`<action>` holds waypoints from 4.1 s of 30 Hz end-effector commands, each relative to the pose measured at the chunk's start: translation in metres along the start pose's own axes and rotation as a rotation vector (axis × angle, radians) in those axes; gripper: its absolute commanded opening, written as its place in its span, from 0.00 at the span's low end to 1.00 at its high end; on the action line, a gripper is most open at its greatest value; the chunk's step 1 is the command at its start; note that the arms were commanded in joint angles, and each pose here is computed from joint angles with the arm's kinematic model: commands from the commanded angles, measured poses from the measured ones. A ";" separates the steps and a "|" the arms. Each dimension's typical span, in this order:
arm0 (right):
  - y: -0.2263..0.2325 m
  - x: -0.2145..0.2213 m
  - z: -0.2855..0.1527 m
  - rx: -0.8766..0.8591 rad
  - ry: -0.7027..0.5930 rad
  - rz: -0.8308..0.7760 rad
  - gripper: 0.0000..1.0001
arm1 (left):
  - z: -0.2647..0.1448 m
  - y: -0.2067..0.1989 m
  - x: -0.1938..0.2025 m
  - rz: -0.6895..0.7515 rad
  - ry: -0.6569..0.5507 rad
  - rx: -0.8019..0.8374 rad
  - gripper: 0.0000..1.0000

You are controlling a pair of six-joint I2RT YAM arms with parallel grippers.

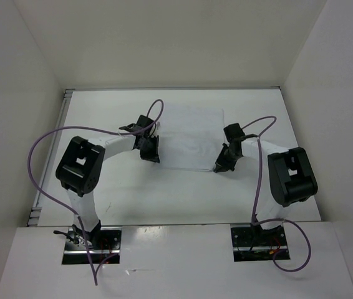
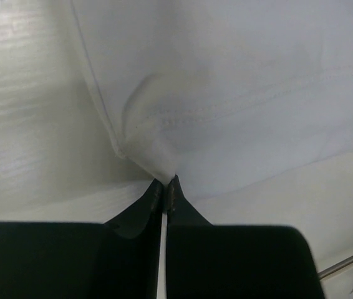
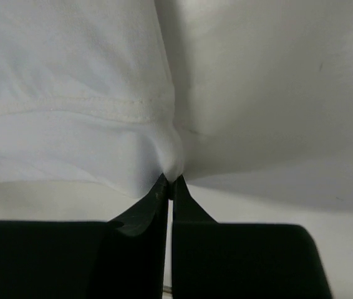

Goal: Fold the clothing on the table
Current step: Fold the skirt

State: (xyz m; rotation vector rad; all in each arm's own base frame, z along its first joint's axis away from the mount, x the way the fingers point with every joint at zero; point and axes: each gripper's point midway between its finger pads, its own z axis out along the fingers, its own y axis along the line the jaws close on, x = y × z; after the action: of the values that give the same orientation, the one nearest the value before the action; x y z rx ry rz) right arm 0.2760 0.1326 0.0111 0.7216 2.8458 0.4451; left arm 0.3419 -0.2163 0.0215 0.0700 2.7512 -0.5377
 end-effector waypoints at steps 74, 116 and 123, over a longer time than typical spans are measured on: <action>0.093 -0.251 -0.077 -0.132 -0.673 0.024 0.31 | -0.016 0.028 -0.214 -0.353 -0.264 0.231 0.29; 0.084 -0.076 0.053 0.003 -0.034 -0.234 0.08 | 0.032 0.038 -0.073 -0.259 -0.012 -0.067 0.00; 0.059 -0.027 0.039 0.034 0.046 -0.247 0.12 | 0.009 0.040 -0.019 -0.241 0.069 -0.148 0.00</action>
State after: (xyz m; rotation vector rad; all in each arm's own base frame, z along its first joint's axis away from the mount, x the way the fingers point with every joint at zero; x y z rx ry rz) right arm 0.3932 0.1843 0.0158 0.3742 2.7662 0.4711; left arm 0.4119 -0.2071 0.0212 -0.2705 2.7405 -0.5760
